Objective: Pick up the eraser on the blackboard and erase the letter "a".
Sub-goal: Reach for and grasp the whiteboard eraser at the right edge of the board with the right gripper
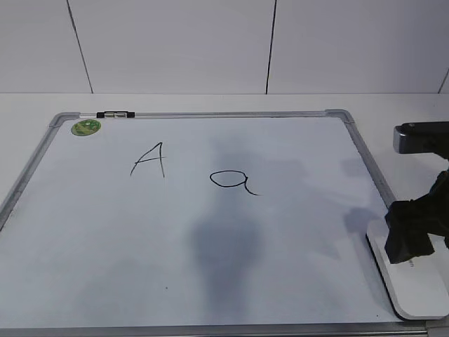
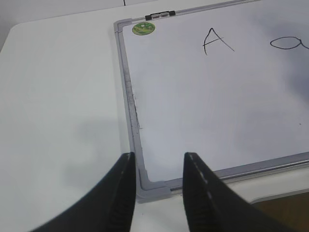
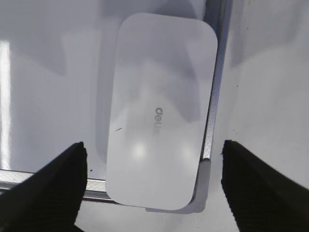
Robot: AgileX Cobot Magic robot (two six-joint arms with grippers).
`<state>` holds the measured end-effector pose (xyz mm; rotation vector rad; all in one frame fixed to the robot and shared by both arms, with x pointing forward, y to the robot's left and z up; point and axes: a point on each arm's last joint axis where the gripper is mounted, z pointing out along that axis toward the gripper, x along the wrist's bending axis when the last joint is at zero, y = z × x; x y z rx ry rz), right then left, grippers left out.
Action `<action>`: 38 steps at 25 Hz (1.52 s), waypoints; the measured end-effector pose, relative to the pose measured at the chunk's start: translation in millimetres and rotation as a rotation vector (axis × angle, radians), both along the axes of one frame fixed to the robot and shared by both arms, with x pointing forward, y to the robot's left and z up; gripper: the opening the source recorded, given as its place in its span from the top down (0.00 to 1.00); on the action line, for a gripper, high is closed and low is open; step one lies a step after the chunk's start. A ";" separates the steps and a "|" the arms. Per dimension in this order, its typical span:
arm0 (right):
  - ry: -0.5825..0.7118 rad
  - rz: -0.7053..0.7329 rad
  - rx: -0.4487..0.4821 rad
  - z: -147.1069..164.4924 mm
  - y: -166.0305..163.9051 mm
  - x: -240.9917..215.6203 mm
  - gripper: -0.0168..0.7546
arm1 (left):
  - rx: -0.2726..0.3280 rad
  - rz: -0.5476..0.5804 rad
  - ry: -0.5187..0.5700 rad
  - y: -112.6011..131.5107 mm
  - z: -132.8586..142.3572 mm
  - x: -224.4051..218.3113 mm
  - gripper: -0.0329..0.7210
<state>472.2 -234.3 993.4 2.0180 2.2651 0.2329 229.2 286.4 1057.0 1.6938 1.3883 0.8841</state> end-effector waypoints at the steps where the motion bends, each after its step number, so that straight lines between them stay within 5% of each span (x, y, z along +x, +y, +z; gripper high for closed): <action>1: 0.011 0.000 -0.003 -3.0 0.3 1.2 0.10 | 0.000 0.000 0.000 0.0 0.0 0.0 0.64; 14: 0.067 -0.038 -0.012 -34.9 4.7 17.3 0.10 | 0.000 0.000 0.000 0.0 0.0 0.0 0.64; 38: 0.039 -0.091 -0.017 -39.4 4.2 22.6 0.10 | 0.000 0.000 0.000 0.0 0.0 0.0 0.64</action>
